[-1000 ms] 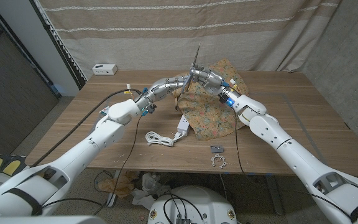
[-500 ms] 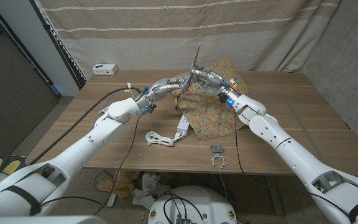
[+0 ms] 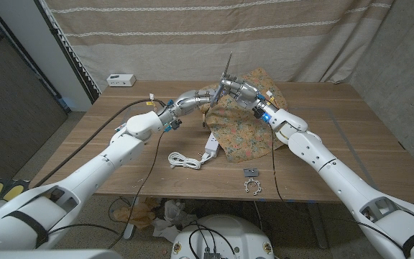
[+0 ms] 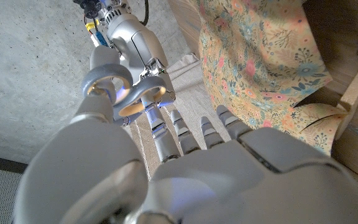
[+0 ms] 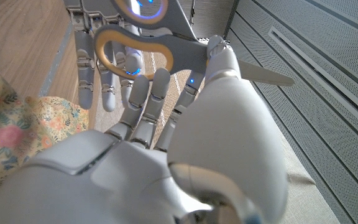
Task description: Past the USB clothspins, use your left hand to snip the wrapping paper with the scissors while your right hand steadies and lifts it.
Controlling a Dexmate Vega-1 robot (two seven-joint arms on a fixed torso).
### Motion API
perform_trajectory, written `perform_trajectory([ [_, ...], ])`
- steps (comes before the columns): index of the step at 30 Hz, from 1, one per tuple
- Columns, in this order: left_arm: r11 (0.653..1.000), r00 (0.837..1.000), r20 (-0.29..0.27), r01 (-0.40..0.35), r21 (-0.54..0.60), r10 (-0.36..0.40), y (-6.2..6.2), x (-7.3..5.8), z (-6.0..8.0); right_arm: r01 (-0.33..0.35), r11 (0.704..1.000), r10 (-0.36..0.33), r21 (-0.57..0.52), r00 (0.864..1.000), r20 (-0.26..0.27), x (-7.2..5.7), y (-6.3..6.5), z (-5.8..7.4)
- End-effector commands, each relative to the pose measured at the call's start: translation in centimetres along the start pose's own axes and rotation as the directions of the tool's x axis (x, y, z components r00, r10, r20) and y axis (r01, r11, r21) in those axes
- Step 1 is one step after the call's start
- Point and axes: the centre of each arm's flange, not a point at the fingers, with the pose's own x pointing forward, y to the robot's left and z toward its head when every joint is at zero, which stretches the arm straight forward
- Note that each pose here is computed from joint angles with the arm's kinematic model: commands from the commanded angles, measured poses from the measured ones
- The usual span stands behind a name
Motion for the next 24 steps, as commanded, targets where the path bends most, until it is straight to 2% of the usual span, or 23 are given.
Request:
perform_trajectory([
  [1,1.0,1.0,-0.004,0.026,0.014,-0.026,-0.2,0.5,0.3,-0.006,1.0,0.006,-0.001,1.0,-0.005,0.0,0.2,-0.1],
  [10,0.998,0.998,-0.003,0.062,0.022,-0.062,-0.7,1.0,0.5,-0.017,1.0,0.017,-0.003,1.0,-0.013,0.0,0.4,-0.1],
  [18,0.998,0.999,0.008,0.05,0.03,-0.05,-1.0,1.3,0.9,-0.01,1.0,0.01,-0.014,1.0,-0.015,-0.1,0.5,-0.3],
  [24,0.999,1.0,0.004,0.03,0.021,-0.03,-1.2,1.0,0.8,-0.004,1.0,0.004,-0.028,1.0,-0.014,-0.3,0.5,-0.3],
])
